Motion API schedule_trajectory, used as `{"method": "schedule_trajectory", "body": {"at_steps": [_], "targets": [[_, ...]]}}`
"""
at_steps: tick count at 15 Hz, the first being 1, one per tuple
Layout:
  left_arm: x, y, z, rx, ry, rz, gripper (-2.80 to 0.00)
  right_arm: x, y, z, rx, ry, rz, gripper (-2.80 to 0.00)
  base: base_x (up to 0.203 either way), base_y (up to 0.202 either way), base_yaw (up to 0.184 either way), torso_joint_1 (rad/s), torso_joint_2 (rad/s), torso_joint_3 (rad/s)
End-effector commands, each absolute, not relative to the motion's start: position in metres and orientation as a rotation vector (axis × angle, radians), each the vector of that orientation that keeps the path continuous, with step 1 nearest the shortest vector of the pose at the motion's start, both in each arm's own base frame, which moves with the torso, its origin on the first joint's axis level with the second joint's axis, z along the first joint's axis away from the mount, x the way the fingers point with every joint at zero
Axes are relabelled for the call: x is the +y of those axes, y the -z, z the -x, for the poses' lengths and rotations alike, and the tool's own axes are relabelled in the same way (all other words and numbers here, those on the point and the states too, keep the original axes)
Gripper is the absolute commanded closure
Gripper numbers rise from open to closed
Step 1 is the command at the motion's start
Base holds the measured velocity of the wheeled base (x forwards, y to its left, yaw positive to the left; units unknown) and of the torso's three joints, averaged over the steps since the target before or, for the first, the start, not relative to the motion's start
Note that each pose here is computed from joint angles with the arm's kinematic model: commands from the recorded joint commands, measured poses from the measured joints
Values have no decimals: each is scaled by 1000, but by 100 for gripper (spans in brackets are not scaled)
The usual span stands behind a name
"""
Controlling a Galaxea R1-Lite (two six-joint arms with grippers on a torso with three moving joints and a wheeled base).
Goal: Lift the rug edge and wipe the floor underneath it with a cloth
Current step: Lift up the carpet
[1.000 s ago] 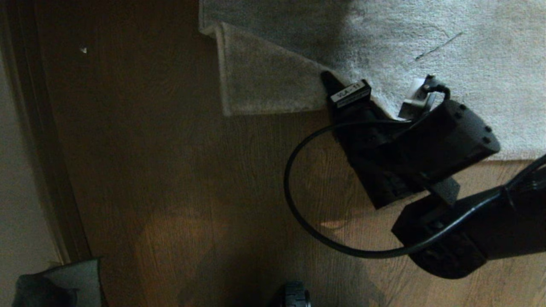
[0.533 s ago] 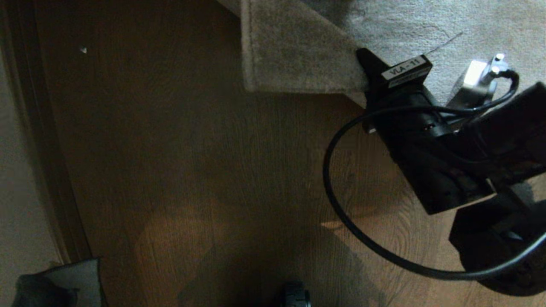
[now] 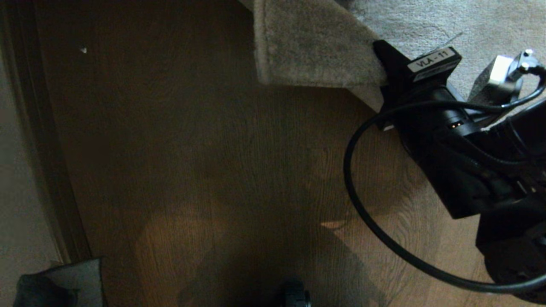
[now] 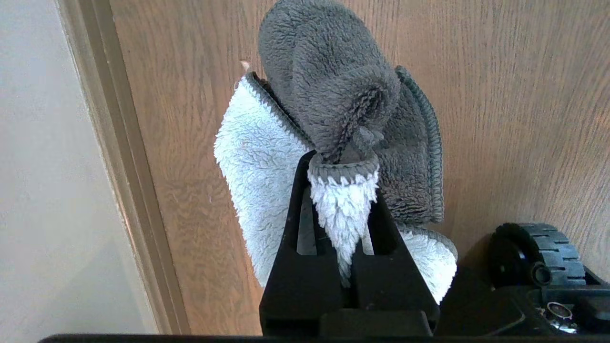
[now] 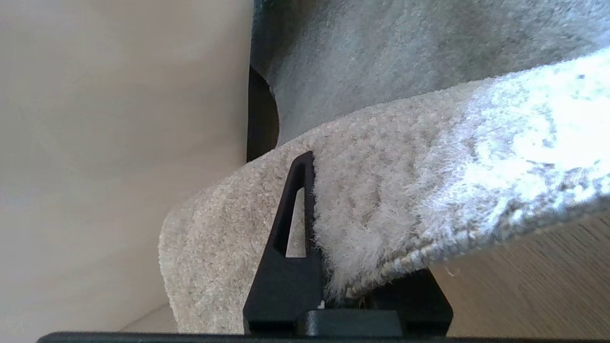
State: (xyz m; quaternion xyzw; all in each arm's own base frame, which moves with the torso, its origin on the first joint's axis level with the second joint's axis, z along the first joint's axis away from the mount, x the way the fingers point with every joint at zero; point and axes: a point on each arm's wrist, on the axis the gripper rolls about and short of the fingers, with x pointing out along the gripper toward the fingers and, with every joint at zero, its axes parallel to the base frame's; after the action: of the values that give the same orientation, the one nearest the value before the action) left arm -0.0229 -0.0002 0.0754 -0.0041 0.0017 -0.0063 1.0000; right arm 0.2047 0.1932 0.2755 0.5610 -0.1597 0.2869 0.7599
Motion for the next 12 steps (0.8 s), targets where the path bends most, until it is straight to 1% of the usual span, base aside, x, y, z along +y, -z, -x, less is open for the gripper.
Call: {"method": "schedule_trajectory", "body": {"at_steps": [1, 6, 8, 12], "targets": [[0, -75, 23, 3, 12, 8, 0, 191, -279, -203, -386, -650, -1249, 0, 0, 0, 0, 0, 0, 0], [0, -83, 25, -22, 16, -19, 0, 186, -278, -208, -386, -656, -1246, 0, 0, 0, 0, 0, 0, 0], [0, -94, 28, -53, 22, -19, 0, 187, -278, -208, -382, -662, -1242, 0, 0, 0, 0, 0, 0, 0], [-2, -119, 23, -21, 76, -20, 0, 188, -278, -209, -381, -669, -1240, 0, 0, 0, 0, 0, 0, 0]]}}
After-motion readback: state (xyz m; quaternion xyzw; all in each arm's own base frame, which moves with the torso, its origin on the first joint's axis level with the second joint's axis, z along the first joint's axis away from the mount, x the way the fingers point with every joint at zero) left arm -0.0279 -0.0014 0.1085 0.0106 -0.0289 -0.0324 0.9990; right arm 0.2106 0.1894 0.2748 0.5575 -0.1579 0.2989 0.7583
